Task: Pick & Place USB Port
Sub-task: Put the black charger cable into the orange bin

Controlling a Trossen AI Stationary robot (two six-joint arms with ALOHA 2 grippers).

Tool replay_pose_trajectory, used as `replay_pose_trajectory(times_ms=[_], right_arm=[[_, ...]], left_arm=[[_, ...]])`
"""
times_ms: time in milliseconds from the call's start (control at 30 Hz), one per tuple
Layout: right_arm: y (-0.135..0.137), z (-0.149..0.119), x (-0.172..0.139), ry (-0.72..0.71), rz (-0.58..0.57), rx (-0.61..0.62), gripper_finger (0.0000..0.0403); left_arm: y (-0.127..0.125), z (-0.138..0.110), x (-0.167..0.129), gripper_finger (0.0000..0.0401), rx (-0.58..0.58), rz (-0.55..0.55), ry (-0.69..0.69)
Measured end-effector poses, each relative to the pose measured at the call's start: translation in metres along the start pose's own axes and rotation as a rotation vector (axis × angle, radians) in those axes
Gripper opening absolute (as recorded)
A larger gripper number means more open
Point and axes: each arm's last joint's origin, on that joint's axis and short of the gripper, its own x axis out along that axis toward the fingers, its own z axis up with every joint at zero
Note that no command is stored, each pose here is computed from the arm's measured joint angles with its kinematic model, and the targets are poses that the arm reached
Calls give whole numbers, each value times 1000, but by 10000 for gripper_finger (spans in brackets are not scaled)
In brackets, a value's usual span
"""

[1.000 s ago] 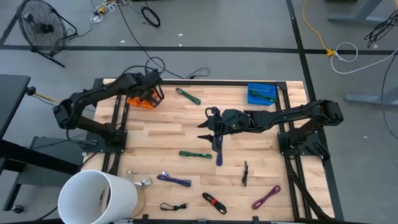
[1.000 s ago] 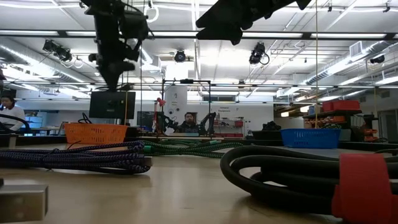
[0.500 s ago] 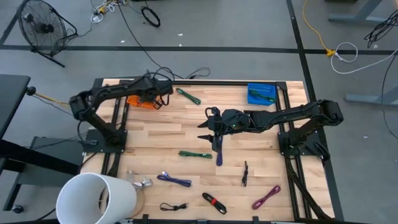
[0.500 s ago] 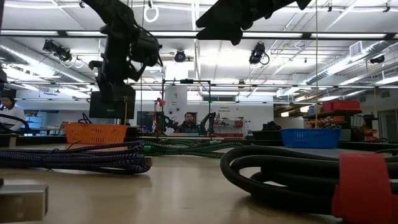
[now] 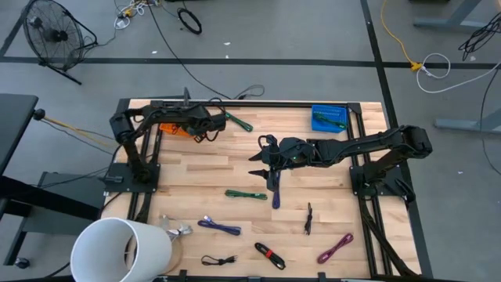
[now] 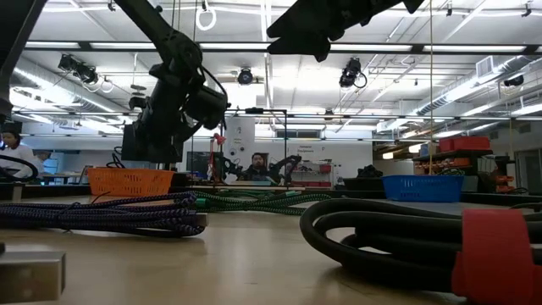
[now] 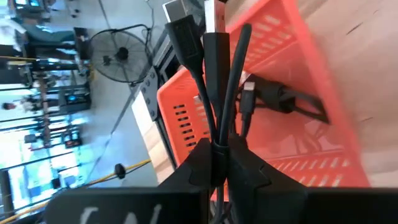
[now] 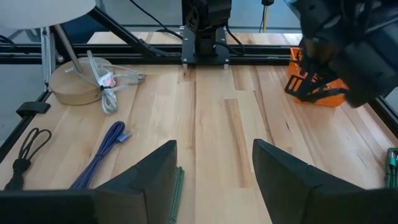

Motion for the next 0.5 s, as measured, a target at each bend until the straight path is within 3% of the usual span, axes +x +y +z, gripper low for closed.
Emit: replay_pose_trajectory(times_ms=[200,500], right_arm=[[0,0,0,0,0,0,212],[0,0,0,0,0,0,212]], left_arm=[[-4,-11,13,35,30,27,39],[-5,-14,21,147,22,63,27]])
